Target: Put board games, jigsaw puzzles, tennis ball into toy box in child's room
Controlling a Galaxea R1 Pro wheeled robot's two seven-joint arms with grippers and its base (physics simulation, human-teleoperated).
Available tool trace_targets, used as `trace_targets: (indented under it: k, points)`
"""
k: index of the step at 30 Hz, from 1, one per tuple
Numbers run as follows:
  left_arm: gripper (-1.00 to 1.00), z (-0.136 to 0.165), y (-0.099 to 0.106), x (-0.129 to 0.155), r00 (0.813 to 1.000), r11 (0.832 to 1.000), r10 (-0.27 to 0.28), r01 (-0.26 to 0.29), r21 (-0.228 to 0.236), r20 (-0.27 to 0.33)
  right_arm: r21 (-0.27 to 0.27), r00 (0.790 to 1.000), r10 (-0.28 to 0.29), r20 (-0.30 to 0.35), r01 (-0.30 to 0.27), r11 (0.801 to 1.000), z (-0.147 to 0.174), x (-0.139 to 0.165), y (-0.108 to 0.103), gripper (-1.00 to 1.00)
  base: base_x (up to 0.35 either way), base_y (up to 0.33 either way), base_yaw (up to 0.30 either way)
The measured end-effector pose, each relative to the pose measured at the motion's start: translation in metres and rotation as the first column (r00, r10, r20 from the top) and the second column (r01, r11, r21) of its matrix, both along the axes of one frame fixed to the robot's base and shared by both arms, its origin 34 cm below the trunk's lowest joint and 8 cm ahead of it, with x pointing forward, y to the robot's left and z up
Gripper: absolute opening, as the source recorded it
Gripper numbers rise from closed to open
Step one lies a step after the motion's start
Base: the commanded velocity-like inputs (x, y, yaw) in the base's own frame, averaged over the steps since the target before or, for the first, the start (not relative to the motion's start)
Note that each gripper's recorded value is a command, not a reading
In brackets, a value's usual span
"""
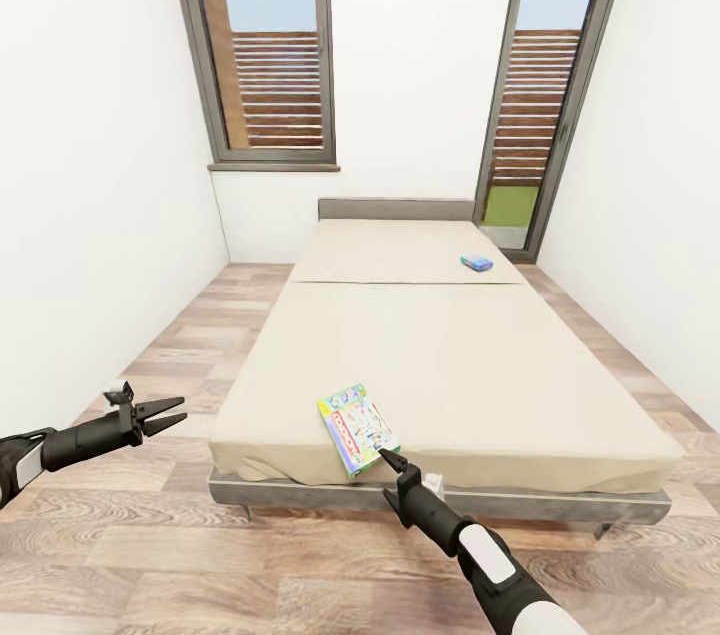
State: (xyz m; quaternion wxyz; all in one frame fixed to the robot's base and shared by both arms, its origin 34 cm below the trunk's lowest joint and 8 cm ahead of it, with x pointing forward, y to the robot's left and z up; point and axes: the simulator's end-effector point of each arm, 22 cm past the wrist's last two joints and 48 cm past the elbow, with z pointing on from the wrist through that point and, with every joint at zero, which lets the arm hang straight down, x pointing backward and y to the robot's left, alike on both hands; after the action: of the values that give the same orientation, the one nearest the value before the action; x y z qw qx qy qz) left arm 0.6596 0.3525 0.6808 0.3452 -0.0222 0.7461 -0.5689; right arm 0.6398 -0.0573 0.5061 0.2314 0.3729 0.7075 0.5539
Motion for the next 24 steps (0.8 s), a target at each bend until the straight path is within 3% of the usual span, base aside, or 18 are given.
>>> trace_targets:
  k: [24]
  points:
    - [1.00,-0.023,0.003,-0.005,1.000,1.000,0.005,-0.005,0.001,0.000,0.003,1.000,0.002,0.002,-0.002,1.000,-0.023,-0.006,0.004,1.00,0.000,0.000,0.000]
